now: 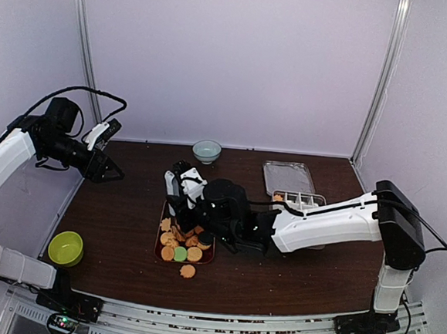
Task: Pack the cookies
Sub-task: Pick up the fake cookies from the plate, then place the fake cookies in the empty pocket of the box.
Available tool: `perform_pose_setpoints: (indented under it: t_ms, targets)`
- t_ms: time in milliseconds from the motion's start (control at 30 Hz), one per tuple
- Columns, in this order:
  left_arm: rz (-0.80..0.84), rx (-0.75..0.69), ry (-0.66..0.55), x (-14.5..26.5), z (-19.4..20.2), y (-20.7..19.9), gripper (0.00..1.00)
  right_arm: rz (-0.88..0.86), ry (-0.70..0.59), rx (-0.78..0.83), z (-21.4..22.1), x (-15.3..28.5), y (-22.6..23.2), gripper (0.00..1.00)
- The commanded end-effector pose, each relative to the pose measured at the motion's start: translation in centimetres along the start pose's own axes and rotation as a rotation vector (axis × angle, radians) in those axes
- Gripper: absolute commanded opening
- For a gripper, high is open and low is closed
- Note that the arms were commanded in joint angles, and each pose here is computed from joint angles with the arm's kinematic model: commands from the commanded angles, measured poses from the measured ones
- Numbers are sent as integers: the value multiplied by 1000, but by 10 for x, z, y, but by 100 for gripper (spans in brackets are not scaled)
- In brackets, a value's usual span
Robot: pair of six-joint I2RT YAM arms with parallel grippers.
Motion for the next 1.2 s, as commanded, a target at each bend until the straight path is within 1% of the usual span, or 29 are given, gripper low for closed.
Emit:
perform_pose_setpoints:
  t_ms: [0,100,167,400,567,700,833,933,1033,1167]
  targets:
    - [-1,-19,-10,2,-1,1,73,43,-52,-8,-15,3,-4,15]
    - [3,-14,-7,0,0,2,73,43,-68,-15,-23,7,-4,5]
    - [5,-11,-7,0,0,2,73,37,-86,-23,-30,11,-4,0]
    - [2,-14,-9,1,-1,2,73,1,-173,-91,-65,35,-12,0]
    - [2,-11,-8,1,-2,2,73,42,-250,-102,-98,69,-40,0]
    - [-2,-14,-11,1,-3,2,73,187,-252,-68,-102,93,-87,0]
    - [2,-12,-9,0,-3,3,73,386,-223,-49,-95,117,-154,0]
    - [6,-9,-8,-1,-2,3,73,518,-199,-30,-85,135,-195,0]
    - [10,-8,-9,-1,-3,3,73,614,-164,-11,-74,148,-223,0]
    - [18,0,-10,-2,-4,4,73,682,-142,-4,-62,156,-242,0]
Point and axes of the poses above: each gripper's point midway between its finger pads, its own x axis back along the fingers, its own y axis along the line the jaws close on, z = x × y, the point moved 8 cm from there along x, back along the fingers, and after that the axes turned 8 degrees about -x, right-handed, at the moved point
